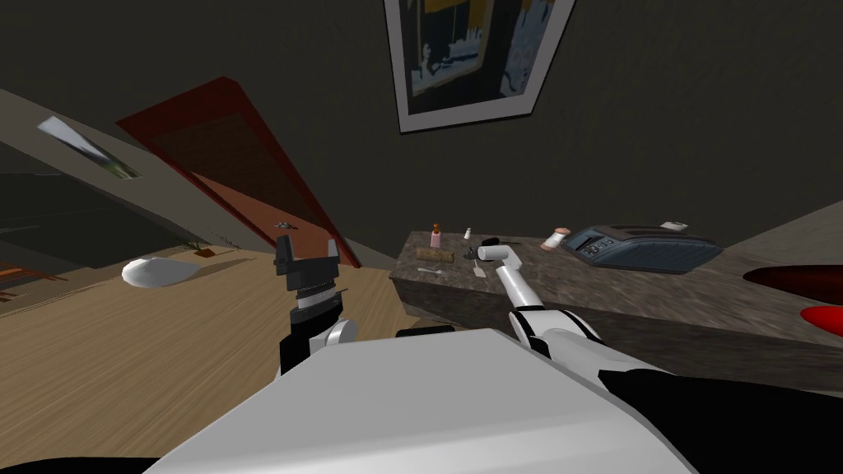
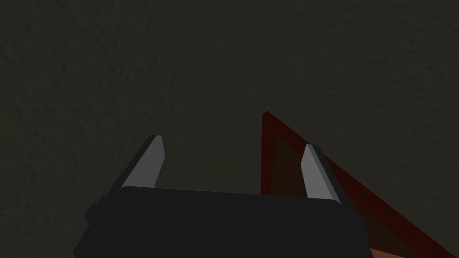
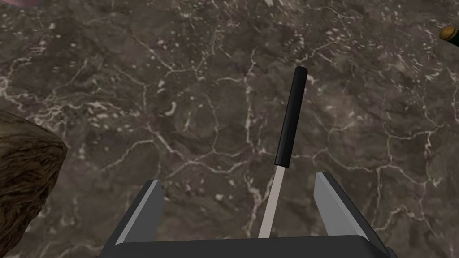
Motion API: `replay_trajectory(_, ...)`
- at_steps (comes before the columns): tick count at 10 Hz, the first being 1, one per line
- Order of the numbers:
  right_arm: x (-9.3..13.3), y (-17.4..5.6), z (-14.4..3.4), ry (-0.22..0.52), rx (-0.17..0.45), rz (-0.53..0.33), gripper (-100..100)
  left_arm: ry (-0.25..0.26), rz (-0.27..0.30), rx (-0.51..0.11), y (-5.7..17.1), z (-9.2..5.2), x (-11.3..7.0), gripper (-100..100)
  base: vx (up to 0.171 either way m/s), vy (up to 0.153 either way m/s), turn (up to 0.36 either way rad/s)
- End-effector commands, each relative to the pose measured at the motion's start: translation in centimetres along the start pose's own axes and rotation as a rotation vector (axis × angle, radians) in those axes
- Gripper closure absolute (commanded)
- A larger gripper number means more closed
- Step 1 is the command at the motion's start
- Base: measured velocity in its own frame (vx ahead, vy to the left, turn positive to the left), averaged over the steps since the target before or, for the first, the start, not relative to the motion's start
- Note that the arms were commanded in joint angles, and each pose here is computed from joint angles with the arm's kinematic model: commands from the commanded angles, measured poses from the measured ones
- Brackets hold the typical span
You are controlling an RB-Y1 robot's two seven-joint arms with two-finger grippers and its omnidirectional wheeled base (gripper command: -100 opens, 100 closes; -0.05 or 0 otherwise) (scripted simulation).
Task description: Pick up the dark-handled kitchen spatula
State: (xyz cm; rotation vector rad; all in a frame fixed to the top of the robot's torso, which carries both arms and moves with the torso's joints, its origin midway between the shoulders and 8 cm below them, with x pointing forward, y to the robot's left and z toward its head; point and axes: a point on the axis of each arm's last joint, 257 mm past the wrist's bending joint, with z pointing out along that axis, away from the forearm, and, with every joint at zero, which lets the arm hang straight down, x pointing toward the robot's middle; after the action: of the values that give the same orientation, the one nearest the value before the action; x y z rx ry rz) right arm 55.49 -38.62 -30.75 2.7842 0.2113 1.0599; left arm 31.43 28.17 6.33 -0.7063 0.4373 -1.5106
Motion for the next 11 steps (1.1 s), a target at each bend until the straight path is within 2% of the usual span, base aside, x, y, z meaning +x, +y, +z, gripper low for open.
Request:
replay_trajectory(1, -0.6, 1.1, 0.1, -0.055, 0.001, 0.055, -100, 0.000, 0.000, 0.000, 0.0, 0.0, 0.0, 0, 0.013, 0.019, 0.017)
replay_trajectory(4, -2.3, 2.0, 0.3, -0.131, 0.004, 0.106, -100, 0.000, 0.000, 0.000, 0.0, 0.0, 0.0, 0, 0.013, 0.019, 0.010)
replay_trajectory(5, -3.2, 2.8, 0.2, -0.178, 0.002, 0.152, -100, 0.000, 0.000, 0.000, 0.0, 0.0, 0.0, 0, 0.015, 0.021, 0.015)
replay_trajectory(6, -3.2, 2.8, 0.2, -0.181, 0.002, 0.152, -100, 0.000, 0.000, 0.000, 0.0, 0.0, 0.0, 0, 0.013, 0.016, 0.005)
replay_trajectory(8, -4.8, 4.4, -0.1, -0.264, -0.003, 0.236, -100, 0.000, 0.000, 0.000, 0.0, 0.0, 0.0, 0, 0.015, 0.026, 0.019)
replay_trajectory(9, -5.0, 4.3, -0.2, -0.271, -0.001, 0.236, -100, 0.000, 0.000, 0.000, 0.0, 0.0, 0.0, 0, 0.014, 0.026, 0.003)
replay_trajectory(11, -6.4, 5.4, -0.8, -0.343, -0.005, 0.305, -100, 0.000, 0.000, 0.000, 0.0, 0.0, 0.0, 0, 0.012, 0.025, 0.016)
